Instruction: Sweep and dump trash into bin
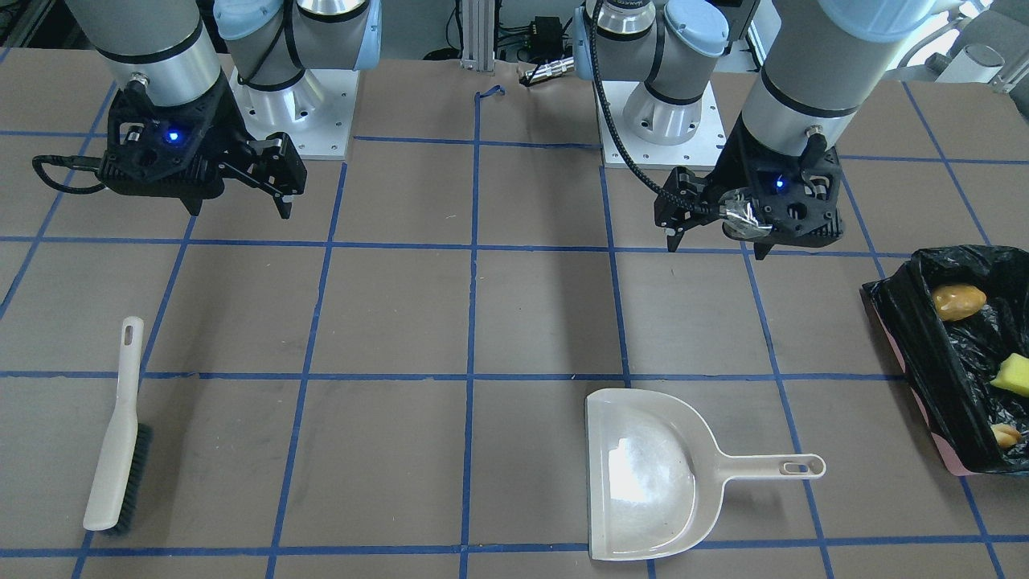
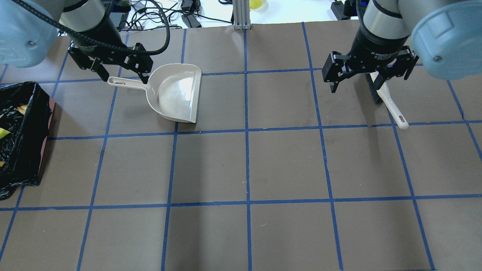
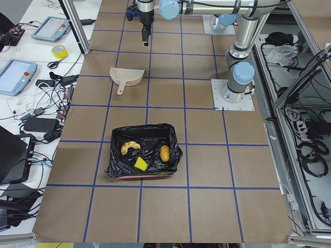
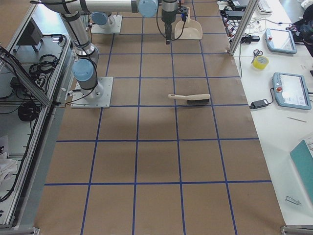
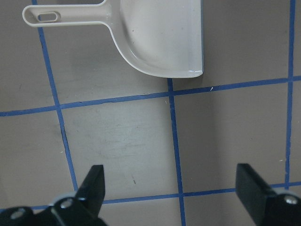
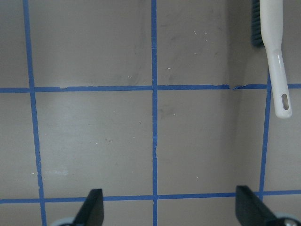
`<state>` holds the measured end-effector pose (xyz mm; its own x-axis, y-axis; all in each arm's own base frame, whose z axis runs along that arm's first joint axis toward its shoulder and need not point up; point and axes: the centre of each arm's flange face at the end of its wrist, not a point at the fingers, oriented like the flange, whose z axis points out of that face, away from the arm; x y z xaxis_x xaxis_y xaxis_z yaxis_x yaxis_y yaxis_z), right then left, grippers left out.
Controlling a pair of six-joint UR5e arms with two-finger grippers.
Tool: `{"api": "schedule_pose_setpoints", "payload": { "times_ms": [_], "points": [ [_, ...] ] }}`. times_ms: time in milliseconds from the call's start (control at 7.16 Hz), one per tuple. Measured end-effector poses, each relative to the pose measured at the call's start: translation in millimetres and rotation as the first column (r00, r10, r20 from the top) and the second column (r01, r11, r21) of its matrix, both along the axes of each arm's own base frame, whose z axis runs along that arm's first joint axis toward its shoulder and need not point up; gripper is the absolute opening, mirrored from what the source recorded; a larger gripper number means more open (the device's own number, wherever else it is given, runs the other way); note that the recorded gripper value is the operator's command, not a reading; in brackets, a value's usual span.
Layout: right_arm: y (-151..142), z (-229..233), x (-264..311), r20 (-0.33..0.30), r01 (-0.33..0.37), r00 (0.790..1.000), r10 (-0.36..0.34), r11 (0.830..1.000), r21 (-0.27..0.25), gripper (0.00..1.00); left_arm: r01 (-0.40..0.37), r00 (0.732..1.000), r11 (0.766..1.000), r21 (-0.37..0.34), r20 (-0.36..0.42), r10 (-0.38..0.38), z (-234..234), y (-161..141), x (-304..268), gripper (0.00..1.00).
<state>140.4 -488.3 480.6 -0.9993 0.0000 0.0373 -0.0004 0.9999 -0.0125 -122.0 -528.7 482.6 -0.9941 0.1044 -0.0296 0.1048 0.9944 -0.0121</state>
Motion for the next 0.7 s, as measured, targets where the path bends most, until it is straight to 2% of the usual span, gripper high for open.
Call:
{"api": "schedule_pose_setpoints", "payload": {
  "times_ms": [279, 698],
  "points": [
    [1.7, 4.6, 1.5, 0.010, 0.004, 1.000, -0.004, 1.000, -0.015, 1.00, 0.008, 1.000, 1.000, 0.011, 0.001, -0.008, -4.7, 6.2, 0.1, 1.00],
    [0.8, 1.4, 0.4, 0.006, 0.010, 1.000, -0.010, 1.000, -0.003, 1.00, 0.003, 1.000, 1.000, 0.017, -0.022, -0.003, -11.8, 10.3, -2.1, 0.99]
  ]
}}
